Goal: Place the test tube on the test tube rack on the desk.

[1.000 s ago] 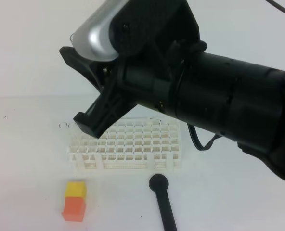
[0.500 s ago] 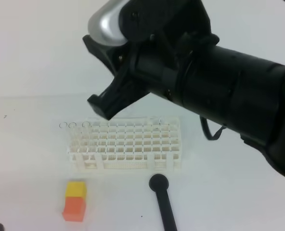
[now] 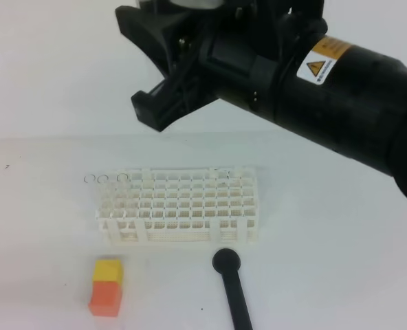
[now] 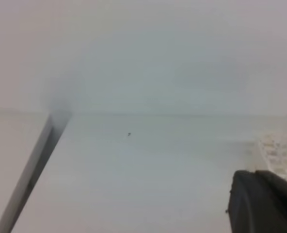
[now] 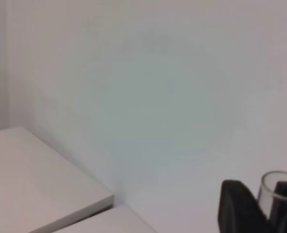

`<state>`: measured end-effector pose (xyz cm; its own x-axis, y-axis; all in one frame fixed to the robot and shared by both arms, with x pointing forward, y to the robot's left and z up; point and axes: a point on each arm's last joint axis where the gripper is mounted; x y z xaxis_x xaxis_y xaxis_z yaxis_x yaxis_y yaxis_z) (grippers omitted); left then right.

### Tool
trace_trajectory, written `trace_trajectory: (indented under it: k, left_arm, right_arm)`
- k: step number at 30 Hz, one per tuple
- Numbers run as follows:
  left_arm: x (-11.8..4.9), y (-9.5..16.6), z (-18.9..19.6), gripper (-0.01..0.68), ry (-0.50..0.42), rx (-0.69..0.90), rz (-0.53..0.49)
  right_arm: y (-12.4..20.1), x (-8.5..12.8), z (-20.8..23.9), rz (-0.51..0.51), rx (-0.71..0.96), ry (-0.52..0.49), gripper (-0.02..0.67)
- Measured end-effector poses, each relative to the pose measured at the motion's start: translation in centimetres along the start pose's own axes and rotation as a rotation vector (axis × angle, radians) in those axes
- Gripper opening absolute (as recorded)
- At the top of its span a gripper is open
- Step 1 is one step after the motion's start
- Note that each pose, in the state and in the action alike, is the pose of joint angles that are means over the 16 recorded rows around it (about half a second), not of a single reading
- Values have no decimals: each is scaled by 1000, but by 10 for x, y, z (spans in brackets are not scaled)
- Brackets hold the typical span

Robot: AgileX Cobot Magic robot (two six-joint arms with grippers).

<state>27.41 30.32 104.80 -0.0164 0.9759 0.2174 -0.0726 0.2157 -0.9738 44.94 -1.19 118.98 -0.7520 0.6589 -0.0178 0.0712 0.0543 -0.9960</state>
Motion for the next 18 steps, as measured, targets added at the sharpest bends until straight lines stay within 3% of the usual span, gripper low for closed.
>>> trace_trajectory:
  k: [8,18]
  left_arm:
    - [-2,12,-6,-1,-45,30,75]
    - [-15,63,-24,-1,-14,86,198]
  right_arm:
    - [33,-13,-18,12,45,37,120]
    - [81,-23,-32,-42,23,107,120]
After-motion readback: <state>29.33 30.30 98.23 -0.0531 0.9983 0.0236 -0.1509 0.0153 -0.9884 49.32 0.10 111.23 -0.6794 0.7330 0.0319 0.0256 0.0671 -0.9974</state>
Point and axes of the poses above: a point on each arm's last joint axis where the gripper is mounted, z pointing back along that axis away from the gripper, x along the wrist's bending axis when the last joint is at zero, y = z × x, and after that the axes turned 7 degrees about -z, right-handed
